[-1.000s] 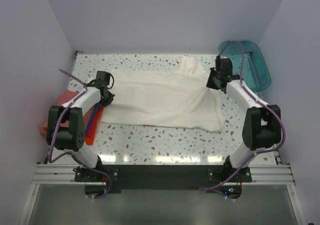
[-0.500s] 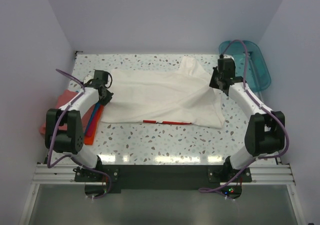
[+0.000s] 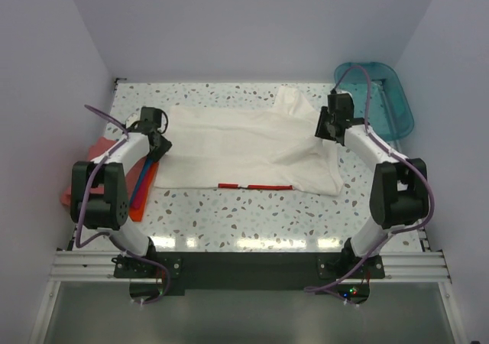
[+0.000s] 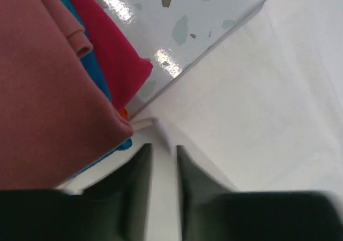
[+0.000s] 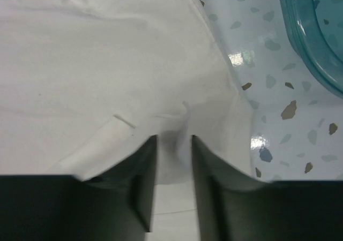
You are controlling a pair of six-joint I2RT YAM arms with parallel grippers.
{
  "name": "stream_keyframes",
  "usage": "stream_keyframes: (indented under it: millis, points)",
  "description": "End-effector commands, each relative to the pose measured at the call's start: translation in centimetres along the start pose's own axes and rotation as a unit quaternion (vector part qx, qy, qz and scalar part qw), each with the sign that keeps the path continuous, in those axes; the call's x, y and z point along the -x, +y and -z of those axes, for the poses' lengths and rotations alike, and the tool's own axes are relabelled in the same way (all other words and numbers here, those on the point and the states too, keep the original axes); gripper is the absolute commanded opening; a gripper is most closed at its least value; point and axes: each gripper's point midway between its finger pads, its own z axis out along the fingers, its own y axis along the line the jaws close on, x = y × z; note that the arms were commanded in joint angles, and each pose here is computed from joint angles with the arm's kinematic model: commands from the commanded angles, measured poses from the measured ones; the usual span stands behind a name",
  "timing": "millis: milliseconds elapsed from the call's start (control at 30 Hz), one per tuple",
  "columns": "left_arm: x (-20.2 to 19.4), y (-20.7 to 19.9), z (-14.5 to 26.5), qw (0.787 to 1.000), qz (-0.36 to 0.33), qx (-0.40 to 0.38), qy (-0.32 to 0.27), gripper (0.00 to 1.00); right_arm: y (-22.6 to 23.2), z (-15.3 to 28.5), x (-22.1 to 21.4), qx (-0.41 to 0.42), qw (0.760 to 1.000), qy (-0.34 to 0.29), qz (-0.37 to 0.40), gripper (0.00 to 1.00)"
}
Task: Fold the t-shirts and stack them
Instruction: Fold the tshirt
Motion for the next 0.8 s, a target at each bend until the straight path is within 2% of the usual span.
stream_keyframes:
  millis: [0,67,100,133,300,367,400,467,533,633,767]
  points:
    - [1.7,-1.9,-0.5,0.999,-0.008,-0.031,-0.02,0.46,0.2,-1.2,1.3,-0.009,1.0,-0.019,0.0,0.45]
    - [2.1,-2.9,0.2,0.998,-0.016,-0.059,-0.025,0.61,0.3,-1.1,1.6,-0.01,1.0,-0.016,-0.002,0.64]
    - [2.2,-3.2,0.5,0.997,-0.019,-0.071,-0.028,0.68,0.4,-1.0,1.7,-0.008,1.0,-0.017,-0.003,0.69]
    - [2.2,-3.6,0.9,0.996,-0.023,-0.083,-0.033,0.7,0.4,-0.7,1.7,-0.006,1.0,-0.017,-0.007,0.75]
    - [1.1,-4.3,3.4,0.993,-0.059,-0.094,-0.048,0.72,-0.9,1.4,-0.6,-0.031,0.999,0.006,-0.041,0.75]
    - [-0.1,-3.9,4.0,0.992,-0.069,-0.088,-0.053,0.71,-1.0,2.0,-1.4,-0.027,0.998,0.004,-0.054,0.75]
    - [-0.7,-3.8,4.1,0.992,-0.072,-0.087,-0.05,0.66,-1.2,2.7,-2.1,-0.025,0.998,0.004,-0.059,0.75]
    - [-2.3,-3.4,4.2,0.991,-0.083,-0.093,-0.041,0.62,-1.1,3.4,-2.9,-0.012,0.998,0.007,-0.068,0.73]
    - [-4.3,-3.0,4.1,0.99,-0.102,-0.097,-0.03,0.5,-1.3,4.5,-4.6,-0.003,0.997,0.014,-0.074,0.72]
    - [-6.5,-2.0,3.8,0.988,-0.121,-0.092,-0.02,0.44,-1.5,6.0,-7.0,0.009,0.994,0.024,-0.102,0.69]
    - [-8.3,-0.7,3.0,0.988,-0.13,-0.082,-0.008,0.43,-1.0,7.5,-10.0,0.036,0.987,0.055,-0.147,0.69]
